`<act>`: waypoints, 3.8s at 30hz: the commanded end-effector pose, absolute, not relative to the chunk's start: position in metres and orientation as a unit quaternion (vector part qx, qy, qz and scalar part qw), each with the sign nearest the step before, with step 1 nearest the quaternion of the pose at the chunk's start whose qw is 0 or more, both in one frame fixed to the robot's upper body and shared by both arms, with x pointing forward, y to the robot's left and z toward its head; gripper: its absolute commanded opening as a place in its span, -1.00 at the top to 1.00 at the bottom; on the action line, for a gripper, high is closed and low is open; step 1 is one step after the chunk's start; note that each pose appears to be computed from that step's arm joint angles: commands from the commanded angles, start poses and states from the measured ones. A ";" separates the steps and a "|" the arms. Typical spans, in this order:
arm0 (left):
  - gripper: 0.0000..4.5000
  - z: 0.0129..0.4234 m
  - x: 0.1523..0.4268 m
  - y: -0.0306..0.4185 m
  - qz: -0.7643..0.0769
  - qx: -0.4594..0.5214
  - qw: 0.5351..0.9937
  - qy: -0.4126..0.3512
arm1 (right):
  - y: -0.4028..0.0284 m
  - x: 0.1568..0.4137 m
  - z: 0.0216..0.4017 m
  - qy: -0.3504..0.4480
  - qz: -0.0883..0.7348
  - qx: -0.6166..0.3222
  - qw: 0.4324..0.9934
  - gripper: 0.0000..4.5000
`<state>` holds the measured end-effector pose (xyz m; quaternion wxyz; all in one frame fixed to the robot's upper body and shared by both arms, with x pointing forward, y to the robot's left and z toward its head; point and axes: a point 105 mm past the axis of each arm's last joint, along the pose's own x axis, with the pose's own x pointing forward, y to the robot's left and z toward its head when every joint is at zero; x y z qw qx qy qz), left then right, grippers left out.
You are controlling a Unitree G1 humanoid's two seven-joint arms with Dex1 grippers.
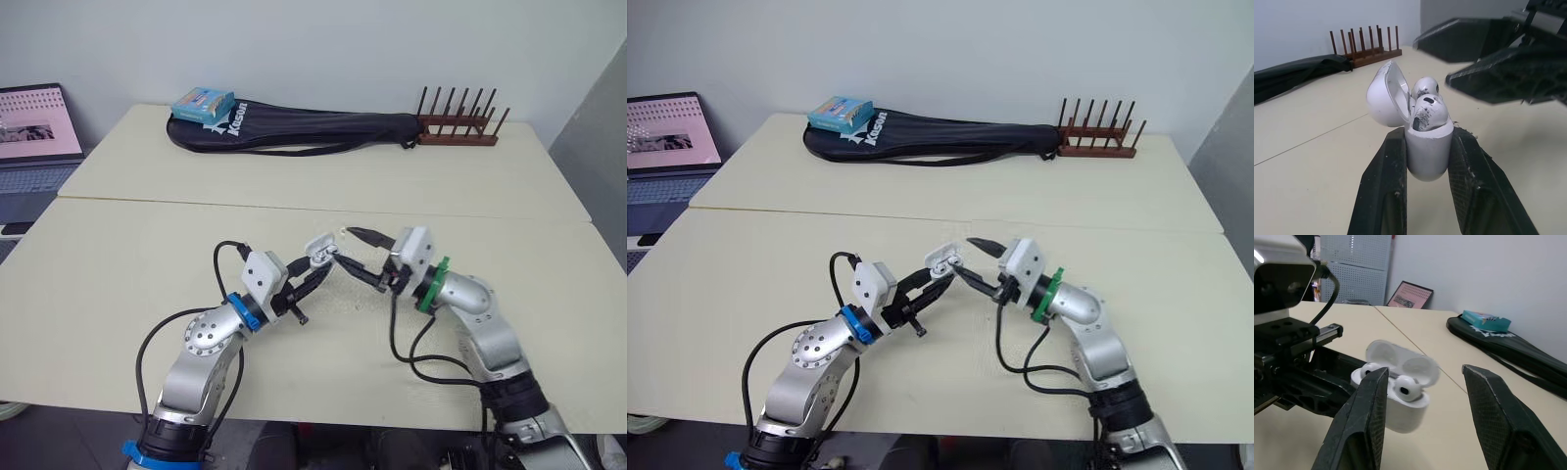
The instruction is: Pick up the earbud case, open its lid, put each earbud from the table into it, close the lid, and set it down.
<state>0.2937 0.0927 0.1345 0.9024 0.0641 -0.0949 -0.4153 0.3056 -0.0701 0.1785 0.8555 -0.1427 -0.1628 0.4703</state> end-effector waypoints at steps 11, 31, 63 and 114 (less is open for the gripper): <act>0.66 0.136 0.250 0.047 -0.686 0.020 0.727 -0.008 | -0.124 0.304 0.221 -0.051 0.539 -0.294 0.788 0.47; 0.66 0.133 0.257 0.039 -0.694 0.027 0.719 -0.005 | -0.097 0.247 0.194 0.072 0.692 -0.250 0.673 1.00; 0.66 0.132 0.259 0.035 -0.692 0.039 0.720 -0.017 | -0.095 0.256 0.191 0.073 0.683 -0.234 0.688 1.00; -1.00 0.152 0.278 0.196 -0.465 0.246 0.847 0.082 | -0.163 0.268 0.194 0.068 0.591 -0.373 0.712 -0.98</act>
